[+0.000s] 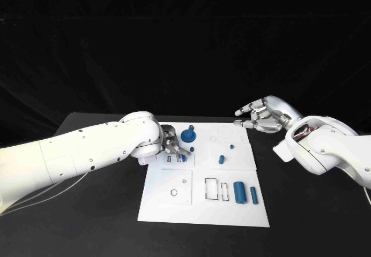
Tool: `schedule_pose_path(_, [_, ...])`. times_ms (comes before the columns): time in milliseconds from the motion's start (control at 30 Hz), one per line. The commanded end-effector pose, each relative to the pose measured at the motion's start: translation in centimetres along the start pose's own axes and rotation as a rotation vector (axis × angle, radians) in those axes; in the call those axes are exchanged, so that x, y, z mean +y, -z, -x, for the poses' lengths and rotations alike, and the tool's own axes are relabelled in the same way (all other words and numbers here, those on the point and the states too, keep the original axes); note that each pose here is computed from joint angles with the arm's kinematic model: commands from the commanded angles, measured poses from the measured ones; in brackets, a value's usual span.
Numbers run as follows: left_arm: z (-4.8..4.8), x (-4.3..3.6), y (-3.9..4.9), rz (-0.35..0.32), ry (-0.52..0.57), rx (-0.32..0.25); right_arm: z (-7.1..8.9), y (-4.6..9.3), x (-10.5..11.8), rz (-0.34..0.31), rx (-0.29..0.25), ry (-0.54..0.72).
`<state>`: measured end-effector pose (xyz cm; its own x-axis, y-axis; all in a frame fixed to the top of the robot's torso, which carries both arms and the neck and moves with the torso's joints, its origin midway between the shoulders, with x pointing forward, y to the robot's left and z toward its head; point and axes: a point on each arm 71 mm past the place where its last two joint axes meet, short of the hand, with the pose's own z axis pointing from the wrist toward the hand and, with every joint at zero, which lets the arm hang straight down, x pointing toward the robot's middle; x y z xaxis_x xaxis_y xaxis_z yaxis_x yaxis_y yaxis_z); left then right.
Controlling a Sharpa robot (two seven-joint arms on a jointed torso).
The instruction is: Assemble the parts on the task board
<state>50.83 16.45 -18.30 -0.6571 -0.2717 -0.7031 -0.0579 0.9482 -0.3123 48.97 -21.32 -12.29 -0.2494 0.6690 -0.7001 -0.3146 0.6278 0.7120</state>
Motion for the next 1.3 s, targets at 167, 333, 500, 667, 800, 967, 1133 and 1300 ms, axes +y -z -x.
schedule_pose_path(167, [-0.22,-0.36,0.04,-0.008,-0.025,0.024,-0.23,-0.04,-0.01,0.005,0.018,0.007])
schedule_pose_path(333, [-0.21,-0.37,0.00,-0.009,-0.021,0.026,-0.29,-0.05,-0.04,0.004,0.020,0.006])
schedule_pose_path(500, [-0.24,-0.41,-0.03,-0.013,-0.013,0.031,-0.34,-0.06,-0.04,0.004,0.023,0.005])
schedule_pose_path(667, [-0.28,-0.46,-0.04,-0.018,-0.004,0.037,-0.41,-0.06,-0.02,0.004,0.026,0.005])
schedule_pose_path(800, [-0.30,-0.47,-0.03,-0.023,0.005,0.041,-0.46,-0.04,-0.03,0.003,0.030,0.004])
schedule_pose_path(967, [-0.35,-0.41,0.01,-0.027,0.014,0.049,-0.49,-0.03,-0.09,0.001,0.032,0.004])
schedule_pose_path(1133, [-0.35,-0.18,0.11,-0.028,0.025,0.054,-0.54,-0.01,-0.16,-0.001,0.035,0.004])
schedule_pose_path(1300, [-0.25,0.16,0.29,-0.032,0.048,0.048,-0.61,-0.01,-0.22,-0.002,0.037,0.002])
